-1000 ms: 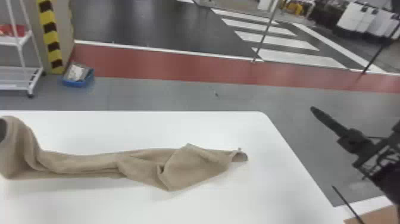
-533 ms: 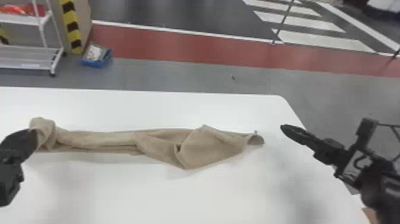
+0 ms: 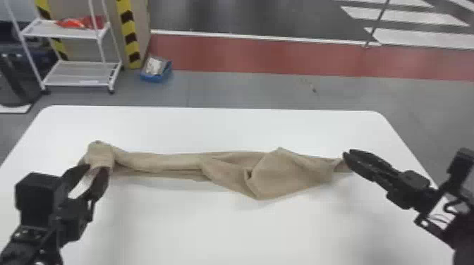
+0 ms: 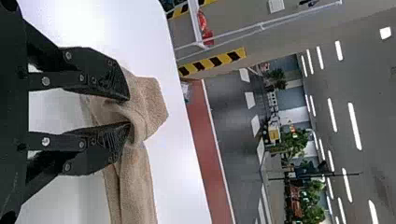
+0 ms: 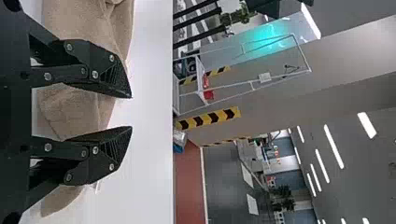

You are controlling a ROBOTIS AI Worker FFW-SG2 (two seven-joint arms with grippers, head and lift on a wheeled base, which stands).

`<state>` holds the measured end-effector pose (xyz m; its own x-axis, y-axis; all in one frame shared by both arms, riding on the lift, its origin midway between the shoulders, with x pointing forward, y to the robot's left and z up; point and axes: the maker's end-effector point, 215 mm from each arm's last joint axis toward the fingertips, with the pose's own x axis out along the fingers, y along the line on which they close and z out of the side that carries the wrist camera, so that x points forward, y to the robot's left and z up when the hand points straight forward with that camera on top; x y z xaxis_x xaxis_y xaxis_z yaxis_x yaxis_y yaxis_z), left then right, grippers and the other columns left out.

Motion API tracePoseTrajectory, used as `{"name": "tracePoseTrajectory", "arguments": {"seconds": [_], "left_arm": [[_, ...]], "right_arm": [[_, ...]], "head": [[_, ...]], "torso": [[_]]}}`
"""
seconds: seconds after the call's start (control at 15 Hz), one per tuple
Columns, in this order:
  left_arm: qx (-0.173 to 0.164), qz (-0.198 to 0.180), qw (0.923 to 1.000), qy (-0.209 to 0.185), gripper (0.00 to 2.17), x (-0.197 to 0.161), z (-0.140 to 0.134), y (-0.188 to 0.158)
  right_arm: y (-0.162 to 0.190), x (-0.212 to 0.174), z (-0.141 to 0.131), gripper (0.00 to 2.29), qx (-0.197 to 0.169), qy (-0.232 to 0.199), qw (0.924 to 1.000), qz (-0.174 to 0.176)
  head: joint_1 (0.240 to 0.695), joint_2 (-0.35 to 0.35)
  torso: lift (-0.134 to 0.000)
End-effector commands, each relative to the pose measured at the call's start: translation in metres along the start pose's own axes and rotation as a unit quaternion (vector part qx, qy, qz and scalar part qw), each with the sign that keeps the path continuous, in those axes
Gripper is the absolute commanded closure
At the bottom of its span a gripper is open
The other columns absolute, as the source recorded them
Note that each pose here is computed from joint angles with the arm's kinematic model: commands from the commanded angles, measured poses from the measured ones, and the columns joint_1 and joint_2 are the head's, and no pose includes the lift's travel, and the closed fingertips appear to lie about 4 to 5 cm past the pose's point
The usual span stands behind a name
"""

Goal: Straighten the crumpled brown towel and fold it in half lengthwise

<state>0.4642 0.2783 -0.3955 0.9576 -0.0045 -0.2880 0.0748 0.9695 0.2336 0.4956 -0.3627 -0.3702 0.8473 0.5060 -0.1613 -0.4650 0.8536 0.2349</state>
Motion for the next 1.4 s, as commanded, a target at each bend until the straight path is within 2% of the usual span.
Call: {"name": "tracePoseTrajectory", "arguments": {"seconds": [0.0, 0.07, 0.2, 0.4, 0.53, 0.6, 0.73, 1.07, 1.2, 1.33], "left_arm": [[0.027, 0.012, 0.9995, 0.006, 0.02, 0.001, -0.009, 0.006], [0.037, 0.019, 0.9991, -0.001, 0.02, 0.0, -0.006, 0.01], [0.033, 0.034, 0.9984, -0.031, 0.02, -0.005, 0.011, 0.024], [0.028, 0.035, 0.9983, -0.038, 0.02, -0.004, 0.019, 0.026], [0.024, 0.039, 0.9979, -0.045, 0.02, -0.005, 0.024, 0.023], [0.022, 0.044, 0.9973, -0.053, 0.02, -0.005, 0.03, 0.024], [0.021, 0.061, 0.9955, -0.069, 0.02, -0.007, 0.039, 0.031], [0.02, 0.059, 0.9952, -0.075, 0.02, -0.008, 0.042, 0.03], [0.02, 0.057, 0.9955, -0.073, 0.02, -0.009, 0.04, 0.03], [0.019, 0.058, 0.9954, -0.073, 0.02, -0.009, 0.038, 0.033]], "right_arm": [[0.011, 0.03, 0.024, 0.77, -0.012, -0.019, 0.9997, 0.008], [0.017, 0.037, 0.028, 0.77, -0.012, -0.024, 0.9995, 0.014], [0.016, 0.048, 0.031, 0.77, -0.02, -0.031, 0.9993, 0.001], [0.011, 0.065, 0.036, 0.77, -0.027, -0.033, 0.9991, -0.005], [0.012, 0.074, 0.022, 0.72, -0.026, -0.007, 0.9996, -0.002], [0.018, 0.082, 0.012, 0.57, -0.035, 0.01, 0.9993, 0.003], [0.023, 0.102, 0.001, 0.56, -0.035, 0.028, 0.9989, 0.013], [0.025, 0.151, -0.018, 0.57, -0.046, 0.07, 0.9963, 0.022], [0.025, 0.16, -0.029, 0.57, -0.063, 0.096, 0.9931, 0.023], [0.017, 0.16, -0.037, 0.57, -0.064, 0.11, 0.9918, 0.017]], "head": [[0.695, -0.101], [0.695, -0.093], [0.695, -0.068], [0.695, -0.037], [0.695, -0.03], [0.695, -0.028], [0.695, -0.016], [0.695, 0.023], [0.695, 0.031], [0.695, 0.038]], "torso": [[-0.124], [-0.124], [-0.124], [-0.124], [-0.124], [-0.124], [-0.124], [-0.124], [-0.124], [-0.124]]}}
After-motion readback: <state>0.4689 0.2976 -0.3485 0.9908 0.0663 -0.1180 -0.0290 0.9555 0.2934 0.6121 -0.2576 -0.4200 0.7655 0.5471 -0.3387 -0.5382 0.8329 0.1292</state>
